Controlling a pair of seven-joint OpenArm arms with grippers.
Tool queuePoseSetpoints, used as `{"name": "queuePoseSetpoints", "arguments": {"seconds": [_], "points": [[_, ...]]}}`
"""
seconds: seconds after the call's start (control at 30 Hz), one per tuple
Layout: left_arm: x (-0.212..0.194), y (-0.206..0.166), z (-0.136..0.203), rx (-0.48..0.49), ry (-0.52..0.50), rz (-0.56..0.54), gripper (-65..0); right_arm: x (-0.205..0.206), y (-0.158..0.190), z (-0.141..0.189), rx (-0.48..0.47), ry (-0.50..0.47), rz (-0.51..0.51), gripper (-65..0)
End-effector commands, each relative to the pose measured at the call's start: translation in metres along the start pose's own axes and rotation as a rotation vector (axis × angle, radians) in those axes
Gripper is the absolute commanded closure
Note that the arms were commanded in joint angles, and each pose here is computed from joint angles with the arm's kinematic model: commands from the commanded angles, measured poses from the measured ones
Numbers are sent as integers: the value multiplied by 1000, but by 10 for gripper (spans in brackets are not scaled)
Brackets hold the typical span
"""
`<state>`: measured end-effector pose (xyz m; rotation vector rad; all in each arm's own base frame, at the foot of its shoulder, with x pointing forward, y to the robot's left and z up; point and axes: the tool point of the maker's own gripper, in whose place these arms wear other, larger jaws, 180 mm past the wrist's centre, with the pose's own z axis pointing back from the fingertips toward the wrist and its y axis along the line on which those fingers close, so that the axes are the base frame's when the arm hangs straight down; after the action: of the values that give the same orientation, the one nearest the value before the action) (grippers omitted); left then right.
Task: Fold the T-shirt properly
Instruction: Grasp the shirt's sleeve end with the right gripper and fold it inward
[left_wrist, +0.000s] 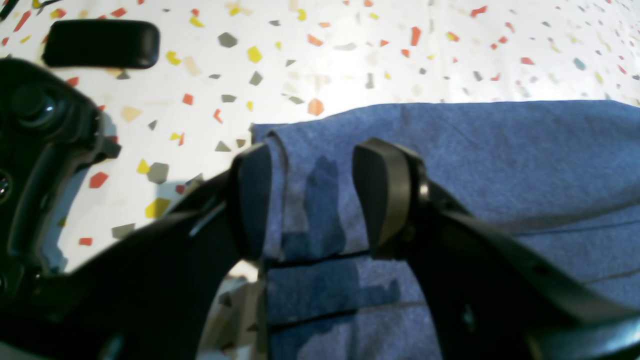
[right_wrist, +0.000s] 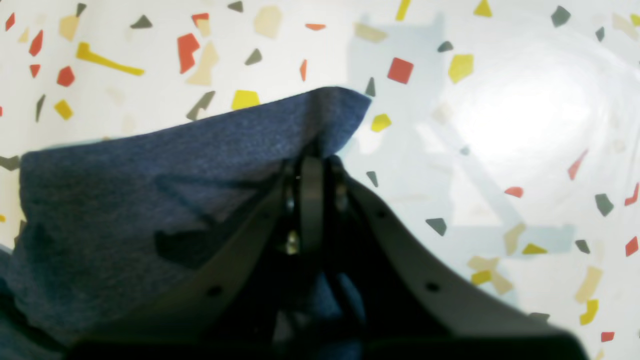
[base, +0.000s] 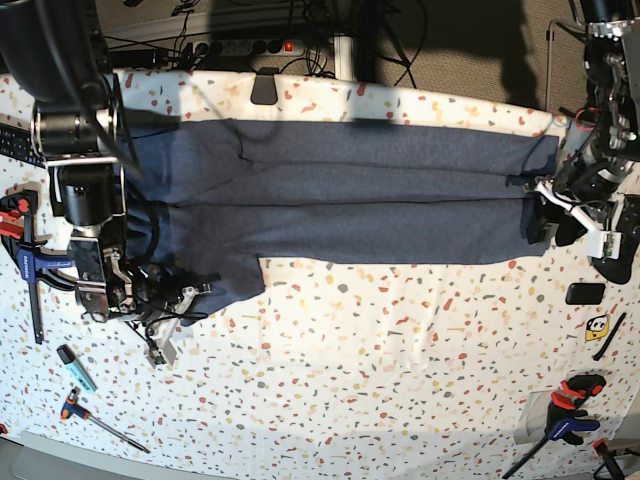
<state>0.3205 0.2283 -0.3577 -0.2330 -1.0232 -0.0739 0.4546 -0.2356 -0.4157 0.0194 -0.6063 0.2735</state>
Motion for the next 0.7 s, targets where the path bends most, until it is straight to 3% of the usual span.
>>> {"name": "queuePoseSetpoints", "arguments": {"seconds": [0.0,0.13,0.27,0.5,0.67], "points": [[19,3,2,2,-57,-16,-294,13,-12,6,-38,-14,32,0],[19,3,2,2,-57,-16,-294,16,-7,10,-13,-7,148,0],[18,3,3,2,-54,-16,-294,22,-5,17,-26,-50,189,0],[18,3,3,2,-54,-16,-294,42,35,58,-52,-205,360,0],[17,3,3,2,-50,-15,-294,43,77,97,-3,-324,413,0]]}}
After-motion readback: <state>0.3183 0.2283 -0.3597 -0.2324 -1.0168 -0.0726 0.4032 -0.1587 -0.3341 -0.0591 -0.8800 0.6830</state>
